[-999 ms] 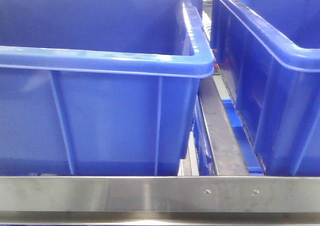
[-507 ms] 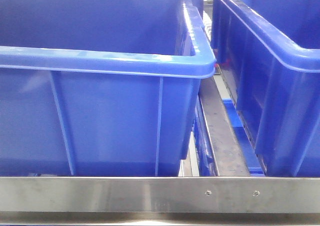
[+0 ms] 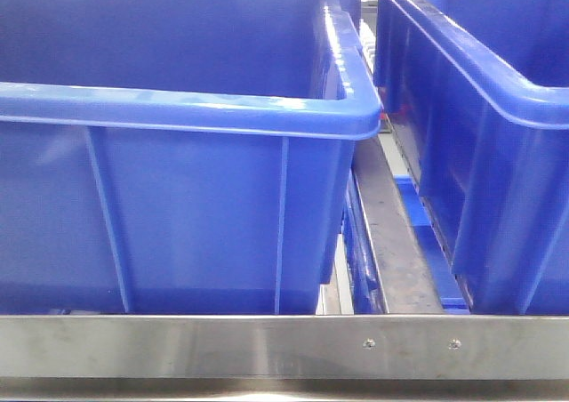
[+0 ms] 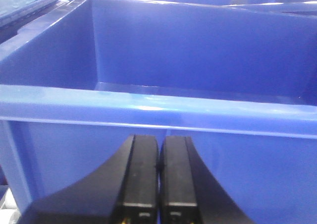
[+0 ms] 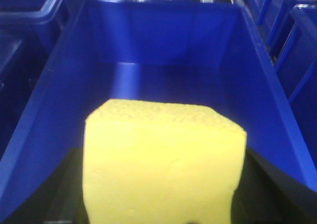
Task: Place yellow foam block on left shelf second layer
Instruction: 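Move the right gripper with the cube over a blue bin on the shelf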
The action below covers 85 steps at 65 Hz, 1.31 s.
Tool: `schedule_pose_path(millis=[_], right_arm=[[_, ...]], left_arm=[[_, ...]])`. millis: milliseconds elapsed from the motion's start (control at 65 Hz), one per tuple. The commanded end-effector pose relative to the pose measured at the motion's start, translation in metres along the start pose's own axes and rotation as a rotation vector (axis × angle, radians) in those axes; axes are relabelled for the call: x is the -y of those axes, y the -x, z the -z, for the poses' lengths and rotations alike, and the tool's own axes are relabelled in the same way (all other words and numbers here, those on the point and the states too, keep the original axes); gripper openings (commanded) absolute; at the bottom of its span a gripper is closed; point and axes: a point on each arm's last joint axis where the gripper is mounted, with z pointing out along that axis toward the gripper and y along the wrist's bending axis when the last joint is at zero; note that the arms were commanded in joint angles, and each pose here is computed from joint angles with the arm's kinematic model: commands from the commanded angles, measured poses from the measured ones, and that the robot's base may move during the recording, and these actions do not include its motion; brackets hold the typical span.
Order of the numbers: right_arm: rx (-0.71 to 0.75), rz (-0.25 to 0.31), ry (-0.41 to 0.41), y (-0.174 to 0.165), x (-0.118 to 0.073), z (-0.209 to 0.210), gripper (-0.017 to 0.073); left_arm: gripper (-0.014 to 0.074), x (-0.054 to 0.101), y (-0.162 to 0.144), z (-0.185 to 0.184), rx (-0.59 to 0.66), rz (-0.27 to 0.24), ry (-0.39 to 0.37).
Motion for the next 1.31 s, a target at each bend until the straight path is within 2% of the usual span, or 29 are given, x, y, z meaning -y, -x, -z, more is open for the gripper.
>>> schedule_pose_path(millis=[0, 123, 323, 384, 553, 707, 738, 907, 1153, 1291], right_arm=[[-0.013, 0.005, -0.01, 0.032, -0.003, -0.02, 0.0319], [-0.152, 0.022, -0.03, 0.044, -0.006, -0.054, 0.032], [-0.344, 0.136, -0.03, 0.041, -0.012, -0.113, 0.032], [-0.374, 0.15, -0.031, 0.037, -0.012, -0.13, 0.032], [-0.428, 0.107, -0.059, 0.02, 0.001, -0.178, 0.032], [-0.452, 0.114, -0.056, 0.006, 0.011, -0.219, 0.032], [-0.463, 0.1, -0.053, 0.003, 0.012, -0.226, 0.032], [-0.514, 0.108, -0.034, -0.01, 0.011, -0.269, 0.032], [-0.567, 0.104, -0.027, -0.03, 0.011, -0.308, 0.032], [-0.579, 0.105, -0.026, -0.036, 0.011, -0.313, 0.032]], left_arm=[[0.0136, 0.001, -0.001, -0.001, 0.053, 0.011, -0.02], [0.0136, 0.001, -0.001, -0.001, 0.053, 0.011, -0.02], [0.0136, 0.001, -0.001, -0.001, 0.053, 0.011, -0.02], [0.0136, 0.001, -0.001, -0.001, 0.053, 0.011, -0.02], [0.0136, 0.001, -0.001, -0.001, 0.053, 0.011, -0.02], [0.0136, 0.001, -0.001, -0.001, 0.053, 0.011, -0.02], [0.0136, 0.001, -0.001, -0.001, 0.053, 0.011, -0.02], [0.0136, 0.001, -0.001, -0.001, 0.053, 0.011, -0.02], [0.0136, 0.001, -0.001, -0.001, 0.053, 0.011, -0.02], [0.0136, 0.001, -0.001, -0.001, 0.053, 0.011, -0.02]])
